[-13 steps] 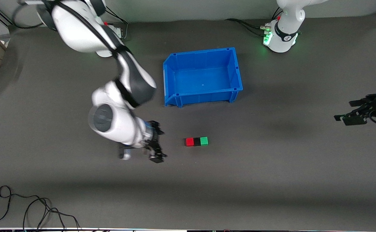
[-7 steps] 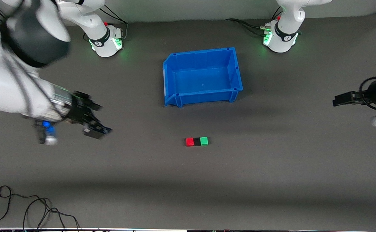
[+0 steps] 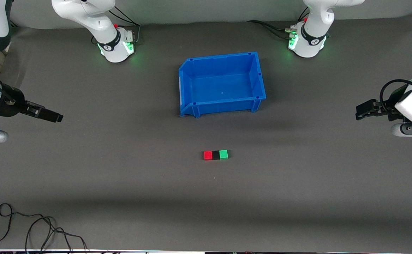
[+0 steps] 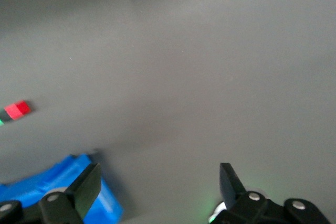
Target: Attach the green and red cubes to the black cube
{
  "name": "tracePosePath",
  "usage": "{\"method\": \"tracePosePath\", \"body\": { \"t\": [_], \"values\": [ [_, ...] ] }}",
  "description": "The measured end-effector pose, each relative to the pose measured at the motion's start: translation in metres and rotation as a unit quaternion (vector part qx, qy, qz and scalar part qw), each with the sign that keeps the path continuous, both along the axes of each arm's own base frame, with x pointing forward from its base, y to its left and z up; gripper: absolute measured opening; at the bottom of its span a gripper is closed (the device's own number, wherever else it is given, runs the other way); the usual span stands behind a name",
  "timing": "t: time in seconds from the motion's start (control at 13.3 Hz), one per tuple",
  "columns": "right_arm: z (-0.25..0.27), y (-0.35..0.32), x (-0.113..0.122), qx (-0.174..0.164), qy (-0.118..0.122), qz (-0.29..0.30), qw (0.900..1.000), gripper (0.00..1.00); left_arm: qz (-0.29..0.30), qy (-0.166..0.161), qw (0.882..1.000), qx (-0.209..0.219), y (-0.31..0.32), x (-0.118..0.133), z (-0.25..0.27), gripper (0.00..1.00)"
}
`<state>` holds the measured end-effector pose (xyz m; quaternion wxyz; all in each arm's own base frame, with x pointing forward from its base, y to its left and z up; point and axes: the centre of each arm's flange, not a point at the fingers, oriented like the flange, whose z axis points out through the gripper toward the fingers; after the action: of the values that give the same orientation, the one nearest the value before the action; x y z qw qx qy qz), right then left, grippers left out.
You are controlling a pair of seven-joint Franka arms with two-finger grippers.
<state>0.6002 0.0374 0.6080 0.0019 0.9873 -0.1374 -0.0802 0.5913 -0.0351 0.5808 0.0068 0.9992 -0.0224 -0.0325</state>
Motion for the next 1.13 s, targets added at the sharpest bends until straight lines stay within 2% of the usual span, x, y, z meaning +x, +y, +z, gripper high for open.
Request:
{"method": "tracePosePath", "body": {
  "t": [0.3,0.45,0.68,1.13],
  "values": [
    [-0.013,-0.016,-0.002,0.001,-0.041,0.038,0.998,1.0,-0.005,-0.008,1.0,0.0,-0.001,-0.005,0.007,1.0],
    [-0.019,-0.016,-0.008,-0.001,-0.053,0.056,0.997,1.0,-0.009,-0.008,1.0,-0.001,0.0,-0.006,0.007,1.0],
    [-0.023,-0.019,-0.018,0.004,-0.062,0.082,0.995,1.0,-0.01,-0.008,1.0,0.0,0.0,-0.006,0.007,1.0],
    [-0.025,-0.021,-0.023,0.006,-0.06,0.086,0.994,1.0,-0.009,-0.009,1.0,0.001,0.001,-0.009,0.015,1.0]
  ]
}}
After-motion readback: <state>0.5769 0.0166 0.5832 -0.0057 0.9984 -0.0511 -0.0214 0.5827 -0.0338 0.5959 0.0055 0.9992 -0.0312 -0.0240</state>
